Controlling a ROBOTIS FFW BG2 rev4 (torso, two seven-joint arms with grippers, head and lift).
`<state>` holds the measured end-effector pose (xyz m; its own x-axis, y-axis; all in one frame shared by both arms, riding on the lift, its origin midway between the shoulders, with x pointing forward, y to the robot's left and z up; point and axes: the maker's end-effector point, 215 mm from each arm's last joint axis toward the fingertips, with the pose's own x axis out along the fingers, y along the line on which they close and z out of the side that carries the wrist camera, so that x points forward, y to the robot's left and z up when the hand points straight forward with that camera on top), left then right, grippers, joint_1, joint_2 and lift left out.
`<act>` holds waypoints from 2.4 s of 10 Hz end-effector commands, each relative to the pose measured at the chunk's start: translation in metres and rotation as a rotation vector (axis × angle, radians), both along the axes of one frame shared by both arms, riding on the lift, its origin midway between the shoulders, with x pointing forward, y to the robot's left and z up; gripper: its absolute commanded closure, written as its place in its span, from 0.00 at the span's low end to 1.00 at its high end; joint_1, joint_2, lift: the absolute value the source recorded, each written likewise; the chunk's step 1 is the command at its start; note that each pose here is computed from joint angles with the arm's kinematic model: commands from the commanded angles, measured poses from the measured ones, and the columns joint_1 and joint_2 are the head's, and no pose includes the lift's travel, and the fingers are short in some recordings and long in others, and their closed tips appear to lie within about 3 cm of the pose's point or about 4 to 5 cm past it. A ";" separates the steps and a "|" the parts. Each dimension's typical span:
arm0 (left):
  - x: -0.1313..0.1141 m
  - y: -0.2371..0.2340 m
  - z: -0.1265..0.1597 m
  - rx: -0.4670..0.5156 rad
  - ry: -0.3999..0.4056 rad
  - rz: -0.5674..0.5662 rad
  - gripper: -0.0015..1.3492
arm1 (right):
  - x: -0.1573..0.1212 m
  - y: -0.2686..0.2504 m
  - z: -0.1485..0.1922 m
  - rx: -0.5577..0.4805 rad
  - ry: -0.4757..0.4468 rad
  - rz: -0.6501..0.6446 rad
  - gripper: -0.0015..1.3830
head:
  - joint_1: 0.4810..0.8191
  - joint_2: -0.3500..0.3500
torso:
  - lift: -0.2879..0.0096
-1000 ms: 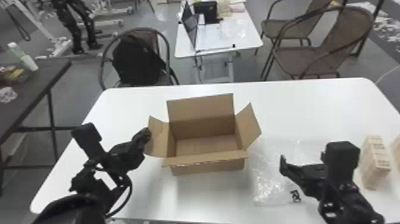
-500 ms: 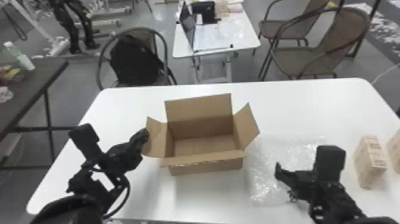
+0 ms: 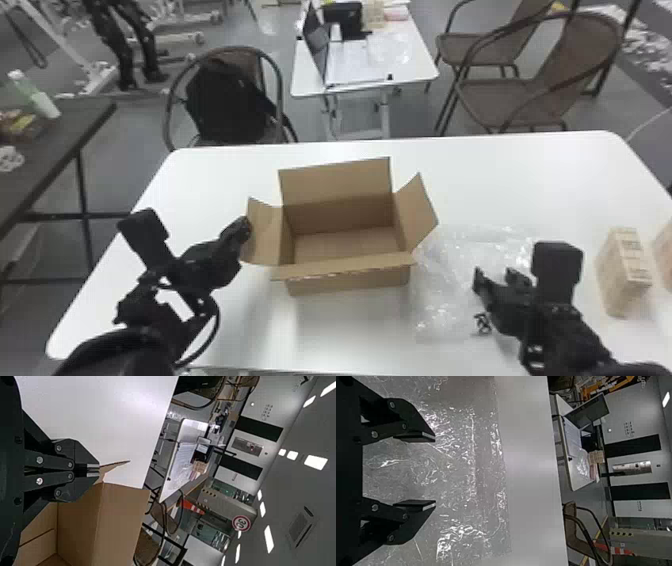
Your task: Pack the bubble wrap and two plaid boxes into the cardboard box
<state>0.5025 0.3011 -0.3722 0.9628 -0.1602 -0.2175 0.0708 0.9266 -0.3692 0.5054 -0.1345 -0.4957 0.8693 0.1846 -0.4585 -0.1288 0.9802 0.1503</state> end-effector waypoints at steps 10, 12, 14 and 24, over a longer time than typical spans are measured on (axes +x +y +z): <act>0.001 -0.003 0.000 -0.009 -0.004 -0.005 0.90 | 0.024 -0.013 0.180 0.107 -0.254 -0.003 0.87 | 0.63 0.74 | 0.62; 0.001 -0.004 -0.001 -0.010 -0.002 -0.006 0.90 | 0.028 -0.025 0.234 0.095 -0.293 0.000 0.87 | 0.63 0.73 | 0.62; 0.001 -0.007 -0.001 -0.011 -0.001 -0.010 0.90 | 0.027 -0.020 0.274 0.124 -0.319 0.020 0.87 | 0.63 0.71 | 0.62; 0.006 -0.030 -0.011 -0.020 0.028 -0.047 0.90 | 0.054 0.197 0.224 0.438 -0.198 0.339 0.87 | 0.60 0.93 | 0.62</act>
